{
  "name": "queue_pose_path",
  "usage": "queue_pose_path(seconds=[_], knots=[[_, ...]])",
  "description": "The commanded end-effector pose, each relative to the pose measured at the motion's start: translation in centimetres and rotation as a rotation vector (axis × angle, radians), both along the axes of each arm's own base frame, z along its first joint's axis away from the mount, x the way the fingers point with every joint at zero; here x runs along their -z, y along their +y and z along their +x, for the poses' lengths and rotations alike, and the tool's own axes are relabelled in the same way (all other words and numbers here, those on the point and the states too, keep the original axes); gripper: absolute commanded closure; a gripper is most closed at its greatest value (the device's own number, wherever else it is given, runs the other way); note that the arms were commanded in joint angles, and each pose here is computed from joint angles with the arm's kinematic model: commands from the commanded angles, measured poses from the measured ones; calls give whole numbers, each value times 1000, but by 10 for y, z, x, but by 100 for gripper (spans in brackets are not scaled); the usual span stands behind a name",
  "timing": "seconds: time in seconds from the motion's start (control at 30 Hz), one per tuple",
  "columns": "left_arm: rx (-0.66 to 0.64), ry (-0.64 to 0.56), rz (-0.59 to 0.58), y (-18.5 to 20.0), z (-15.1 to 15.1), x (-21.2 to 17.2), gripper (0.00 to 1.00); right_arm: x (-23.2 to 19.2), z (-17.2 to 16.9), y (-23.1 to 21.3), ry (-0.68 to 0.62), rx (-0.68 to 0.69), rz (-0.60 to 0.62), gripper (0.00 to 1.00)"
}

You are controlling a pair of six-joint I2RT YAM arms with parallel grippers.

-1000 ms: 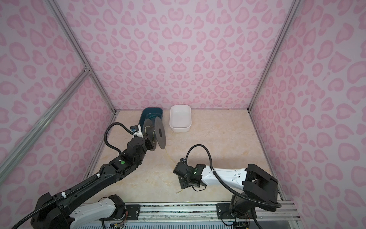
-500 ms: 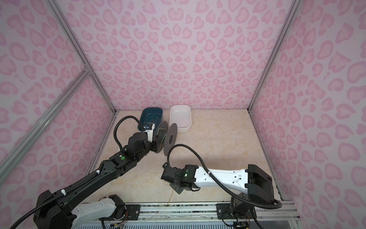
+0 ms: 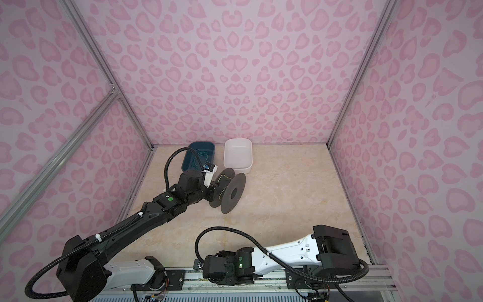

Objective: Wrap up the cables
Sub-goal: 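Lower the right gripper to the yellow wire near the table edge and grasp it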

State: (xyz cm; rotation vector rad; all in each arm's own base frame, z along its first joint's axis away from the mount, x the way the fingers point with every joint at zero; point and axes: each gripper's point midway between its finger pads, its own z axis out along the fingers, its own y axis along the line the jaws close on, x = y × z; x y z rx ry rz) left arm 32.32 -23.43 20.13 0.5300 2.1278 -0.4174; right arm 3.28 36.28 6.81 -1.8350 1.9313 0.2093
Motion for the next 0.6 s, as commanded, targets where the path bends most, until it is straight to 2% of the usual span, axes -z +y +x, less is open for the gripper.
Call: queue_pose_path(seconds=[0.0, 0.3, 0.57], knots=[[17, -37, -68, -11, 6, -18, 96, 9, 0, 13, -51, -89, -10, 45], [18, -16, -83, -14, 8, -15, 97, 16, -26, 43, 56, -200, 5, 49], [14, -6, -75, -13, 11, -11, 96, 4, -58, 30, 147, -222, 15, 52]])
